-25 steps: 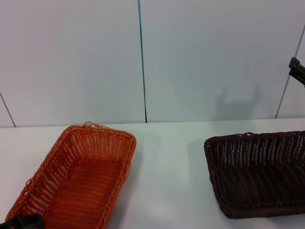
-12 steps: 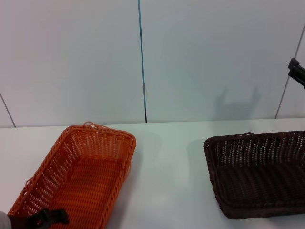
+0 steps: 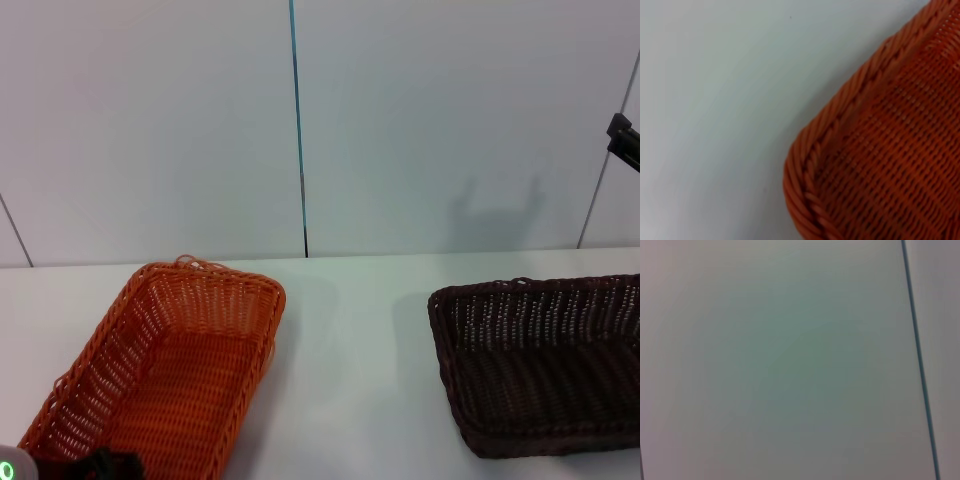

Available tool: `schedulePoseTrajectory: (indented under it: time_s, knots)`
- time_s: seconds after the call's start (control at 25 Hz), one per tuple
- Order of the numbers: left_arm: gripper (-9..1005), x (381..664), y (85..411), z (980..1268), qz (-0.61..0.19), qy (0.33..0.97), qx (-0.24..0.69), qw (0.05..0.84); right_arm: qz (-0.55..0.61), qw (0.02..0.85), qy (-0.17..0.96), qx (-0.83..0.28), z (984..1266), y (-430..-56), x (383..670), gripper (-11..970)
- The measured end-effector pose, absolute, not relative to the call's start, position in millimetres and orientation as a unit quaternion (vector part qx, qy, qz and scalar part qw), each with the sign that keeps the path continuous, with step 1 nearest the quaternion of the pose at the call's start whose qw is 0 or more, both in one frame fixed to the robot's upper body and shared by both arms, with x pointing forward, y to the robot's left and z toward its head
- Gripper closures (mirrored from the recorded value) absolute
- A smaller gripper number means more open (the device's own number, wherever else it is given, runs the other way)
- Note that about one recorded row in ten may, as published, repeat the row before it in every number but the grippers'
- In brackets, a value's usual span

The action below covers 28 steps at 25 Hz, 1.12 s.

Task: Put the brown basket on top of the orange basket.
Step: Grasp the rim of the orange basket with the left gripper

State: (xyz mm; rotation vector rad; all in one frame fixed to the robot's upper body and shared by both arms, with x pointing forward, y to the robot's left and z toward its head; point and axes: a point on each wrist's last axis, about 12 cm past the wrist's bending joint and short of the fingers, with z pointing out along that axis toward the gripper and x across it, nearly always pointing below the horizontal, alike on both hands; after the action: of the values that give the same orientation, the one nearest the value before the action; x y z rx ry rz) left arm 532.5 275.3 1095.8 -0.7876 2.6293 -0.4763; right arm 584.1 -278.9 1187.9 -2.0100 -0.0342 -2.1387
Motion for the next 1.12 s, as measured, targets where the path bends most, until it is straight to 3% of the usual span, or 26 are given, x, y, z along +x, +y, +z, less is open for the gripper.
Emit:
schedulePoseTrajectory:
  time_s: [0.24,0.68,0.88,1.12]
  knots:
    - [223,532,281,1094,-0.167,0.927,-0.285,0.179,-0.726,0.104,-0.012,-0.680,1189,-279,584,38]
    - [640,535,281,1088,-0.158,0.941,-0.258,0.150,-0.726,0.105,-0.011,-0.679,1189,-277,584,38]
    - [746,539,282,1095,-0.158,0.946,-0.235,0.160,-0.726,0.107,-0.010,-0.680,1189,-276,583,39]
    - [758,550,282,1105,-0.154,0.957,-0.184,0.164,-0.725,0.107,-0.008,-0.680,1188,-276,583,39]
